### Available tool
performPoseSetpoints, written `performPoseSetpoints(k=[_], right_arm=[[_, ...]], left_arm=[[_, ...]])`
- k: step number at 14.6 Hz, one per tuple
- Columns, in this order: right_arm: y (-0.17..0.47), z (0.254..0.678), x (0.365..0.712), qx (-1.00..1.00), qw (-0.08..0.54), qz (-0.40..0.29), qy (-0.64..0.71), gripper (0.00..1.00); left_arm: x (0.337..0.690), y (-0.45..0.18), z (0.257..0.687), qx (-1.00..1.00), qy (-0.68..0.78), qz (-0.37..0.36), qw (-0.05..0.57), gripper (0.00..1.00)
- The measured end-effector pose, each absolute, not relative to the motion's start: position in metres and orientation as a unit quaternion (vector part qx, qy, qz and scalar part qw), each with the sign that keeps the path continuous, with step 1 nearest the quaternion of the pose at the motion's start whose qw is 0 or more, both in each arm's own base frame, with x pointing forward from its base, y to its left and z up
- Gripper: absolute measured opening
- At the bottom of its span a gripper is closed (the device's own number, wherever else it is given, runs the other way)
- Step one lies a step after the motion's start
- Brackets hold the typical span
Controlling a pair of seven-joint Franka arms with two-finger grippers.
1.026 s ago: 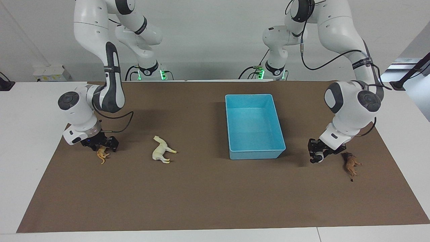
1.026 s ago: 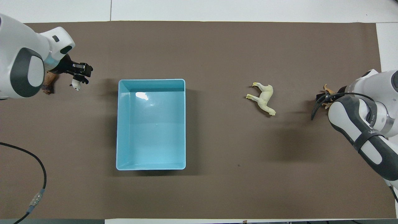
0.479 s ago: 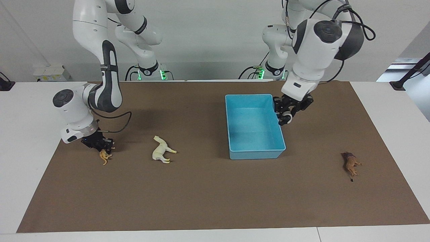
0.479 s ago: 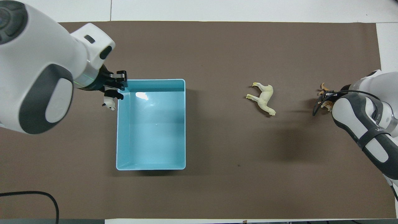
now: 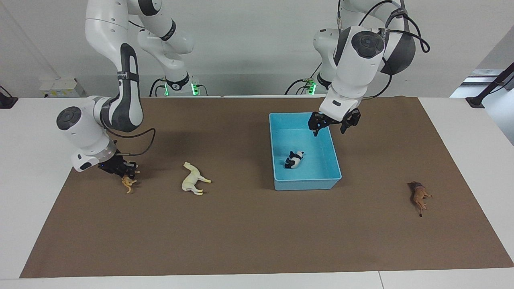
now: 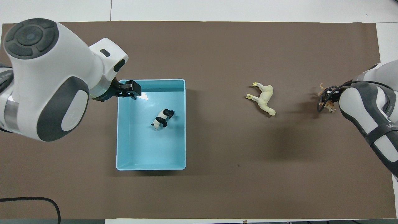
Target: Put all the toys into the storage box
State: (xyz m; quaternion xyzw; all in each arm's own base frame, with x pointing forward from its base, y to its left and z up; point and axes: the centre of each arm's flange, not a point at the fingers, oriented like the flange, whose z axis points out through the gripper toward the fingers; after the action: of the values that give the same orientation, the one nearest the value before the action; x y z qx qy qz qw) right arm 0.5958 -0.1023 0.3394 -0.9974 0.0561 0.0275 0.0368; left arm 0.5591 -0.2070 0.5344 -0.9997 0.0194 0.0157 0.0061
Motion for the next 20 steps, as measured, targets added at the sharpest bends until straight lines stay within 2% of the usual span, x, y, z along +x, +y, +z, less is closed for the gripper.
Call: performPoseSetpoints(k=[2,4,7,9,11,15,18,20], right_arm=[[-0.080,0.387,0.602,-0.996,0.044,0.045,0.058,0.33],[-0.027,0.441,0.608,-0.992,0.043,0.066,0.100,0.33],[0.110,0.512,0.605,-0.982,0.027,0.075,0.172,0.33],[0.206,0.529,0.590,-0.973,0.020,0.066,0.220,0.33],[0.301,0.531,0.564,-0.963,0.025,0.047,0.265,0.33],[0.456,0.523,0.482,-0.951,0.057,0.020,0.304,0.33],[0.530,0.476,0.434,-0.959,0.034,-0.008,0.280,0.33],[0.558,0.436,0.430,-0.961,0.031,-0.019,0.274,0.33]], left_arm=[[0.581,-0.147,0.537,-0.998,0.061,0.001,0.002,1.00],[0.603,-0.065,0.537,-0.996,0.088,-0.027,0.000,1.00],[0.629,0.022,0.506,-0.992,0.119,-0.043,0.004,1.00],[0.645,0.050,0.472,-0.988,0.146,-0.045,0.004,0.98],[0.658,0.072,0.442,-0.986,0.162,-0.047,0.004,0.94],[0.669,0.101,0.396,-0.986,0.162,-0.038,0.000,0.96],[0.679,0.123,0.377,-0.988,0.148,-0.035,-0.003,0.99],[0.682,0.136,0.367,-0.989,0.143,-0.033,-0.001,1.00]])
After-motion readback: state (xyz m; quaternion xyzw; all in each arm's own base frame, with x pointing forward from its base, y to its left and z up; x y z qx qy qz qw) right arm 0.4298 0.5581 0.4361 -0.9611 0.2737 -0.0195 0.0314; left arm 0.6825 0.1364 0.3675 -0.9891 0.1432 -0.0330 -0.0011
